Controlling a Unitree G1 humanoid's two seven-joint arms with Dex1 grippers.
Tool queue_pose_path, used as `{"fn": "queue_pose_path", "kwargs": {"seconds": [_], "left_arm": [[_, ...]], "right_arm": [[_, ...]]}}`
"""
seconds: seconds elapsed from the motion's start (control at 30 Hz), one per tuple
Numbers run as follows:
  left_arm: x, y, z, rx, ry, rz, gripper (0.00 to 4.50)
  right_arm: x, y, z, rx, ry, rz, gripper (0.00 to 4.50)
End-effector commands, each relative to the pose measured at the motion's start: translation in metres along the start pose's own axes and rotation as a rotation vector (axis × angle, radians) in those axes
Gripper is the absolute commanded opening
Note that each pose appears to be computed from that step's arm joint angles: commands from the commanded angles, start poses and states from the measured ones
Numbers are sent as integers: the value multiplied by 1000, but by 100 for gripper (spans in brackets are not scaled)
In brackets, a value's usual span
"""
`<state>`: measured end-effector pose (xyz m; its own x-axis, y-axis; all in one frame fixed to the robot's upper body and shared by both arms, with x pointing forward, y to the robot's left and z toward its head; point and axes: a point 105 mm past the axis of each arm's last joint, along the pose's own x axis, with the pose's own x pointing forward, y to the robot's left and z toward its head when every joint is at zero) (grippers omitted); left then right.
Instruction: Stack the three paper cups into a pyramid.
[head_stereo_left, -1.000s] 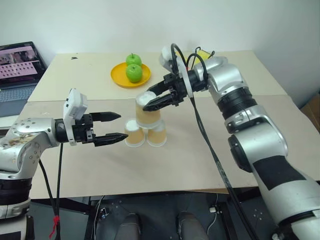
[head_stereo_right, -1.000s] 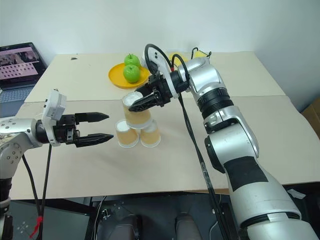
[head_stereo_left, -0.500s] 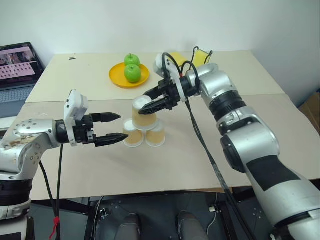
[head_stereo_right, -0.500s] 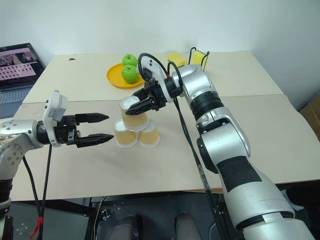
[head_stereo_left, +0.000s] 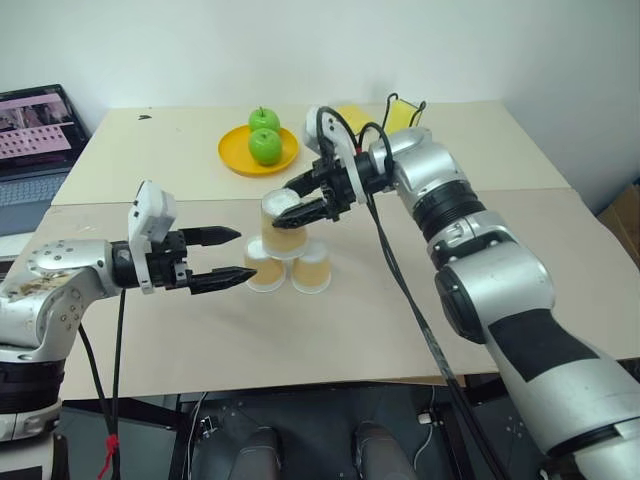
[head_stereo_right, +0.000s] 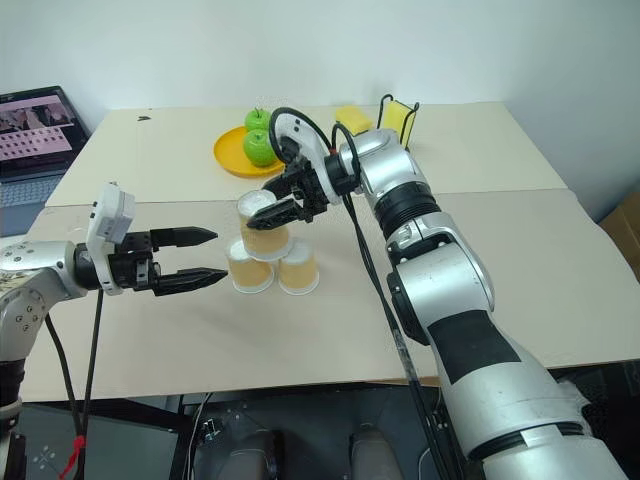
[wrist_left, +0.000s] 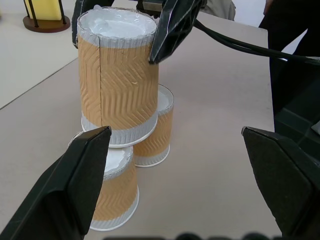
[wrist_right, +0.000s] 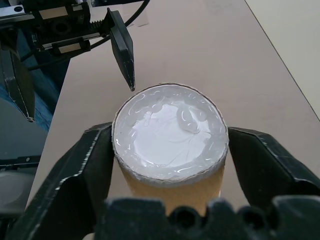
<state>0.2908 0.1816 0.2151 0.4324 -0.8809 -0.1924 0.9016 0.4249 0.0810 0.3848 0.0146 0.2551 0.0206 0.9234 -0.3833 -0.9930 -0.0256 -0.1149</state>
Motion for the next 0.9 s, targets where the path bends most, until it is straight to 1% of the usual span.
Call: {"fn": "queue_pose_path", "kwargs": {"seconds": [0.03,0.2,0.3,0.37,0.5,0.57,0.63,0.67,0.7,0.77,0.83,0.87,0.9], "left_arm": [[-2,-2,12,55,-24,0,450],[-1,-2,12,55,-23,0,450],[0,-1,12,55,-23,1,450],[0,-1,12,55,-25,0,450],[0,-2,12,50,-25,-3,450],[1,-3,10,45,-23,-2,450],[-1,-2,9,36,-30,24,450],[-3,1,8,25,-40,55,450],[-8,6,8,11,-63,114,450],[-19,16,9,-4,-116,245,450],[-34,27,3,-8,-144,420,450],[-45,30,-3,-20,-161,526,450],[-57,36,-10,-30,-175,655,450]], "right_arm": [[-4,0,18,-59,-34,-5,444],[-12,1,29,-73,-65,0,444],[-20,3,40,-97,-88,6,444],[-28,8,52,-111,-118,25,444],[-42,16,65,-124,-149,49,444],[-51,20,72,-120,-177,46,444],[-66,20,79,-93,-231,-12,444],[-76,16,80,-80,-256,-76,444],[-90,7,75,-64,-269,-190,444],[-116,-12,56,-36,-247,-432,444],[-147,-30,20,30,-194,-702,444],[-172,-36,-7,83,-171,-877,444],[-199,-39,-33,157,-176,-1054,444]]}}
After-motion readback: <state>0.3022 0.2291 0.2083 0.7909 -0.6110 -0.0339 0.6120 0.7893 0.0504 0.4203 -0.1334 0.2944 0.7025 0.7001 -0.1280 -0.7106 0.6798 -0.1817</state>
